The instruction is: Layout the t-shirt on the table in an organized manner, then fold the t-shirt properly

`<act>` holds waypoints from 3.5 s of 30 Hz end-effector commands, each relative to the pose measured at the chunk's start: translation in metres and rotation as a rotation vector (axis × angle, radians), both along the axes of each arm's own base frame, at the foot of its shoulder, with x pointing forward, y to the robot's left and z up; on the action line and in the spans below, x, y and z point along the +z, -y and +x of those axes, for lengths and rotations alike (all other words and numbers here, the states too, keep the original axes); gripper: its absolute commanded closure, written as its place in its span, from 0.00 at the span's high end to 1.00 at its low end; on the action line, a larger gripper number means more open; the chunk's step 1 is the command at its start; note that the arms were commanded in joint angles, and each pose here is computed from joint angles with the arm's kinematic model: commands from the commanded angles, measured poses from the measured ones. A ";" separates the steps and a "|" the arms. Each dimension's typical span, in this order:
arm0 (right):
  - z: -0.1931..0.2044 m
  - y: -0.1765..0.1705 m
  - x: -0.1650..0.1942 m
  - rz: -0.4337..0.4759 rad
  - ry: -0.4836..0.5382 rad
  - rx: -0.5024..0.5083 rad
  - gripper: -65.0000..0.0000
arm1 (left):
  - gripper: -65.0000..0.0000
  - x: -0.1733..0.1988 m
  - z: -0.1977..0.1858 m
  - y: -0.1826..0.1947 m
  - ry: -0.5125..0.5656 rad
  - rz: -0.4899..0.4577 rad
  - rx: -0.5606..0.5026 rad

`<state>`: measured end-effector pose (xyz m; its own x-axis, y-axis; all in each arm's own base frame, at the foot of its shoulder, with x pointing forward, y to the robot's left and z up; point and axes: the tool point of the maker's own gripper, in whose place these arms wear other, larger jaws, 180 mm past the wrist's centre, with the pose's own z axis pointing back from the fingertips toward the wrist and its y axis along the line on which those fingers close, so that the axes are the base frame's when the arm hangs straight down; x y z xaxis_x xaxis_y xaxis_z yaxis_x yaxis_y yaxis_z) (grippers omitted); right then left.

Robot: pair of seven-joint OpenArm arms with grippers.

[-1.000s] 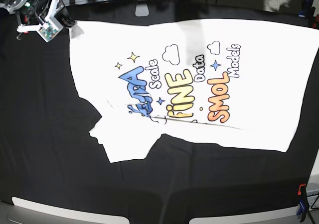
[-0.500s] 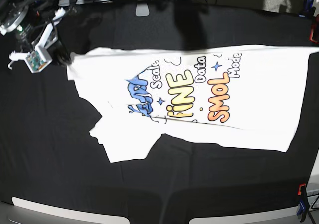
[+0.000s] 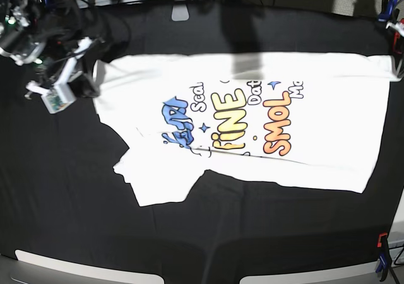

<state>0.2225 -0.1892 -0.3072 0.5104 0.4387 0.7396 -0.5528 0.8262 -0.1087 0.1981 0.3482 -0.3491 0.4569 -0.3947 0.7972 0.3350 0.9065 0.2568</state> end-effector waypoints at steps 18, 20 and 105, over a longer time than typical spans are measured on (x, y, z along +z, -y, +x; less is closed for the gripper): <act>0.034 -0.009 -0.037 -0.144 -0.001 -0.044 0.00 | 0.00 -0.001 0.026 -0.032 0.082 -0.025 0.109; 0.038 0.005 -0.036 -0.200 0.019 -0.093 0.00 | 0.00 -0.006 0.026 -0.025 0.068 -0.034 0.091; 0.241 -0.020 -0.031 0.325 -0.215 -0.361 0.37 | 0.33 -0.027 0.295 0.008 0.094 -0.229 0.448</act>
